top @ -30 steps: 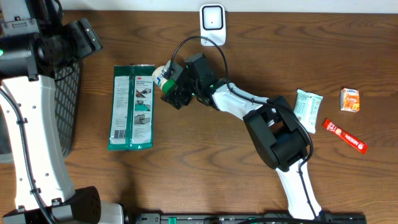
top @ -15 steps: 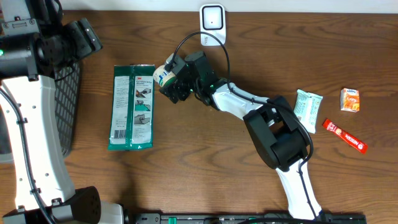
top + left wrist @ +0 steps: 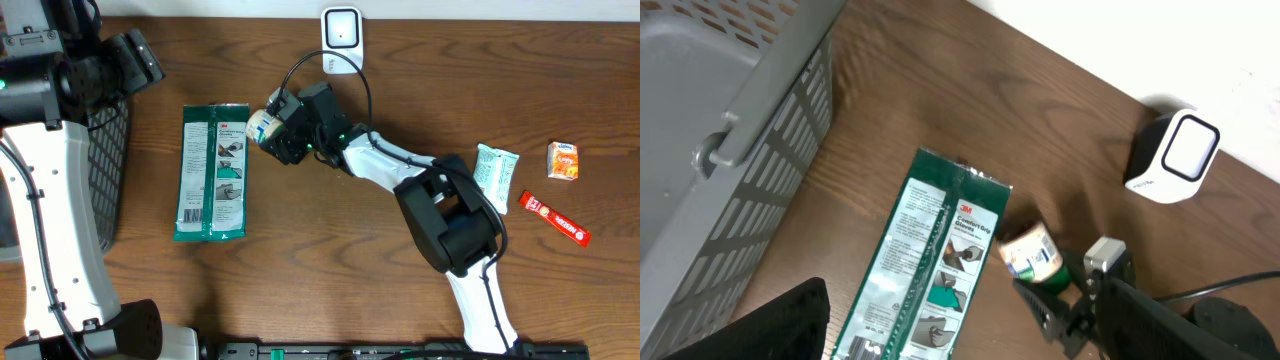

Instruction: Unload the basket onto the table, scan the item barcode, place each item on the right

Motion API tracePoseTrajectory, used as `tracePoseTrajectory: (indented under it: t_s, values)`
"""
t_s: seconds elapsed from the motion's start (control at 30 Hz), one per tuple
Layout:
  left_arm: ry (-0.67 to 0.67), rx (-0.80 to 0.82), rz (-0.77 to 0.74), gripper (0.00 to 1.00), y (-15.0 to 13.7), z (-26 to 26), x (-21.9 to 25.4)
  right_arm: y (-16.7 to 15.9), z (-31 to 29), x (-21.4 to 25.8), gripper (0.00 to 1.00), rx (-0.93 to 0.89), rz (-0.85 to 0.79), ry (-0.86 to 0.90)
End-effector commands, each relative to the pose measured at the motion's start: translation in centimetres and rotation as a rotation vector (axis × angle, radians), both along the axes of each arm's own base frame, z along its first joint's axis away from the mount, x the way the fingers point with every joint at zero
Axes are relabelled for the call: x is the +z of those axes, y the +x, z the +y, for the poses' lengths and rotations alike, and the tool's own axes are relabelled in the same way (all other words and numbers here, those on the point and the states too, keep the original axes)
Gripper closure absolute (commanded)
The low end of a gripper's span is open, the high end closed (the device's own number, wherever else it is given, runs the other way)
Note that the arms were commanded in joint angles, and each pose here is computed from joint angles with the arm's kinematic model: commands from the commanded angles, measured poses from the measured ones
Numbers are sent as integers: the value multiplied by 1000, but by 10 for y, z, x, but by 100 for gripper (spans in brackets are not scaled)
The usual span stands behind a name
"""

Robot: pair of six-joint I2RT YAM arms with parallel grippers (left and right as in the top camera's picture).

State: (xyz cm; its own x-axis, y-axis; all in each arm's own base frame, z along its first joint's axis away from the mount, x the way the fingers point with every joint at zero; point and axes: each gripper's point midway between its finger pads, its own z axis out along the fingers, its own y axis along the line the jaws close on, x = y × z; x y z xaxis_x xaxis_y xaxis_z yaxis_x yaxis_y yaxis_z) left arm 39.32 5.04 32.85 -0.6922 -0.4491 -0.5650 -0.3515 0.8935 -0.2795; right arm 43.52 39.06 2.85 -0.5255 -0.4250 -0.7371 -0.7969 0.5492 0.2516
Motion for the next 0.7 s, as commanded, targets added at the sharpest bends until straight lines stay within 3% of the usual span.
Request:
tracePoseTrajectory:
  t_s: [0.0, 0.3, 0.67]
  values:
    - [1, -7, -1, 15, 0, 0, 1, -9, -8, 31, 44, 19, 54, 32]
    - [1, -7, -1, 15, 0, 0, 1, -40, -71, 52, 43, 50, 163, -139]
    - [1, -7, 0, 15, 0, 0, 1, -89, -160, 25, 44, -46, 443, -444]
